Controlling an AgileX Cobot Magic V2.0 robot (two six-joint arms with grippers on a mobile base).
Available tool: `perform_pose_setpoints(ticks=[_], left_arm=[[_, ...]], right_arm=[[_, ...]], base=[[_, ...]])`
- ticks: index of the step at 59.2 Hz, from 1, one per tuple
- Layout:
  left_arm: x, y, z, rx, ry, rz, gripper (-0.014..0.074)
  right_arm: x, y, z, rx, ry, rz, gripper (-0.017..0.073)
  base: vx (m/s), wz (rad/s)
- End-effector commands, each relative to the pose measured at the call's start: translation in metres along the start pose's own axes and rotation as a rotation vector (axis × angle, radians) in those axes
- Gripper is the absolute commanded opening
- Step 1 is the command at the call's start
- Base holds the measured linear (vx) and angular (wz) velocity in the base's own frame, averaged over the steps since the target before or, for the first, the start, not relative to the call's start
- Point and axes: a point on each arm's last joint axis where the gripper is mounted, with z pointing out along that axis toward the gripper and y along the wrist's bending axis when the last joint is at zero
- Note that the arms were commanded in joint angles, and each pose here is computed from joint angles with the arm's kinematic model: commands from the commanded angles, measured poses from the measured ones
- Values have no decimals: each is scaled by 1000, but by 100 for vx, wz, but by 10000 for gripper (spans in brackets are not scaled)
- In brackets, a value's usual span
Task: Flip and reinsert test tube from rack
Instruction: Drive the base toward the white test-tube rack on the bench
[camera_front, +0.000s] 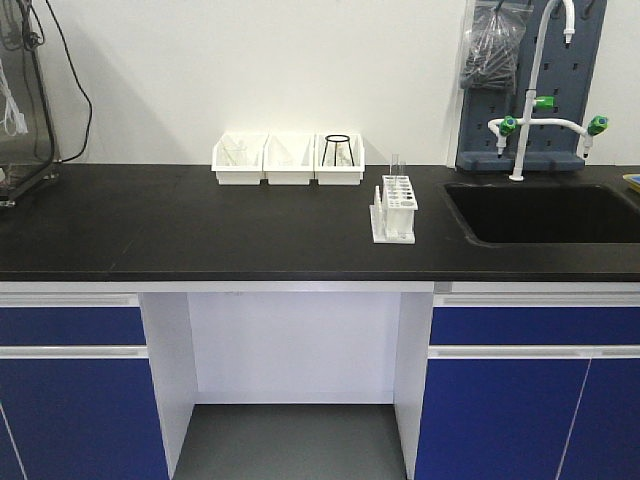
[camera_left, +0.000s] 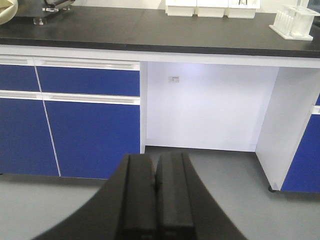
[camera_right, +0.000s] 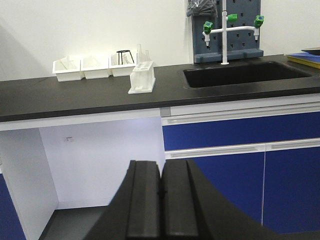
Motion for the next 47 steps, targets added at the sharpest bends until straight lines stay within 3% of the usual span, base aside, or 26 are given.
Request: perform_pose_setpoints(ticks=[1,47], left_arm=[[-7,-2,0,22,-78,-4,-6],[-7,-2,0,22,-78,-4,-6]], right_arm=[[-8,1,-1,-7,-97,-12,-8],[-8,1,-1,-7,-97,-12,-8]], base=[[0,0],[0,0]])
